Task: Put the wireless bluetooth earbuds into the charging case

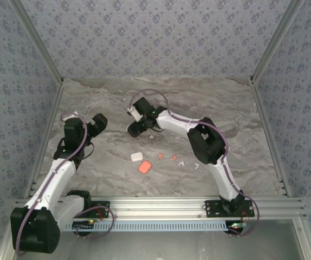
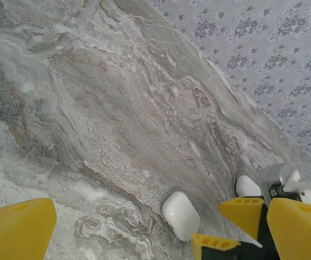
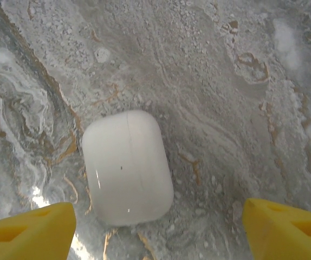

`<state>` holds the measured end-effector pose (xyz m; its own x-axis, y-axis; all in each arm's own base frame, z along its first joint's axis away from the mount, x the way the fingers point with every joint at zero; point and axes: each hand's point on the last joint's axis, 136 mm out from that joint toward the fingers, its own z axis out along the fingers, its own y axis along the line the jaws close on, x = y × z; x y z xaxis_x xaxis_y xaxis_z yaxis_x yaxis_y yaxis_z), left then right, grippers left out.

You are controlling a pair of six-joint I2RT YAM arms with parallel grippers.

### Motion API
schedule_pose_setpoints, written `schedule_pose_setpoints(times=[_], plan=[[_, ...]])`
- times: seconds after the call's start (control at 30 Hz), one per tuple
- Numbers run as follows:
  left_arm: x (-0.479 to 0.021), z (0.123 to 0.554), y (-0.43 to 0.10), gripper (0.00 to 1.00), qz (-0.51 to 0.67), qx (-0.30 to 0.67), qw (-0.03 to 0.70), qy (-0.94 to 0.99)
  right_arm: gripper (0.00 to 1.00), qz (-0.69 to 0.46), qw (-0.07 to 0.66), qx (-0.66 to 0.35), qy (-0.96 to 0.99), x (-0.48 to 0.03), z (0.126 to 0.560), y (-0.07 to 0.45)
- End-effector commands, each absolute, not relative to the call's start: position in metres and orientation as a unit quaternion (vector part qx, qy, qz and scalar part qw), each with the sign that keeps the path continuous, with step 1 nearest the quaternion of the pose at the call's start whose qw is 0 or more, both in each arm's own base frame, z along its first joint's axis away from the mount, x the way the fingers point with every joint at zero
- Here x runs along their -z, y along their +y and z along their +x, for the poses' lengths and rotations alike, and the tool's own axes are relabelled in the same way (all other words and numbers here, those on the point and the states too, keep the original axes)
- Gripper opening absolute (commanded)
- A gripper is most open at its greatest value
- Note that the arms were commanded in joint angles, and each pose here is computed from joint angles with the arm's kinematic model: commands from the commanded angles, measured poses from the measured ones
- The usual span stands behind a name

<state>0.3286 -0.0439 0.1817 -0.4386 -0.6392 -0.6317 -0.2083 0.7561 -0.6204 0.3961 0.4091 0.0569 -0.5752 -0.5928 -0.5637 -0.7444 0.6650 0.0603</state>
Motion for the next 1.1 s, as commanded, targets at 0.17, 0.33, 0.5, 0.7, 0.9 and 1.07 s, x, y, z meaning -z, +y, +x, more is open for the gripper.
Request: schedule_pose_setpoints(times=[0.17,0.33,0.5,0.7,0.9,1.07], plan=[[-0.184,0.325,-0.039,0.99,-0.264,0.224,0.464,0.815,0.82,-0.432,0.239,-0.116,0.862,-0.035,0.387,0.425],[-0.184,0.325,-0.039,0.99,-0.263,0.224,0.464,0.816,0.81,-0.440,0.231,-0.097,0.863,-0.025,0.387,0.429],[-0.187,0.323,-0.038,0.99,-0.263,0.224,0.468,0.814,0.79,-0.440,0.228,-0.077,0.865,-0.018,0.388,0.428],[-0.188,0.320,-0.037,0.99,-0.261,0.222,0.470,0.813,0.69,-0.447,0.226,-0.065,0.863,-0.017,0.387,0.423],[-0.189,0.318,-0.036,0.99,-0.261,0.220,0.473,0.812,0.51,-0.459,0.236,-0.064,0.854,-0.027,0.383,0.418],[-0.191,0.317,-0.038,0.99,-0.257,0.223,0.473,0.812,0.42,-0.465,0.264,-0.078,0.842,-0.050,0.380,0.414]])
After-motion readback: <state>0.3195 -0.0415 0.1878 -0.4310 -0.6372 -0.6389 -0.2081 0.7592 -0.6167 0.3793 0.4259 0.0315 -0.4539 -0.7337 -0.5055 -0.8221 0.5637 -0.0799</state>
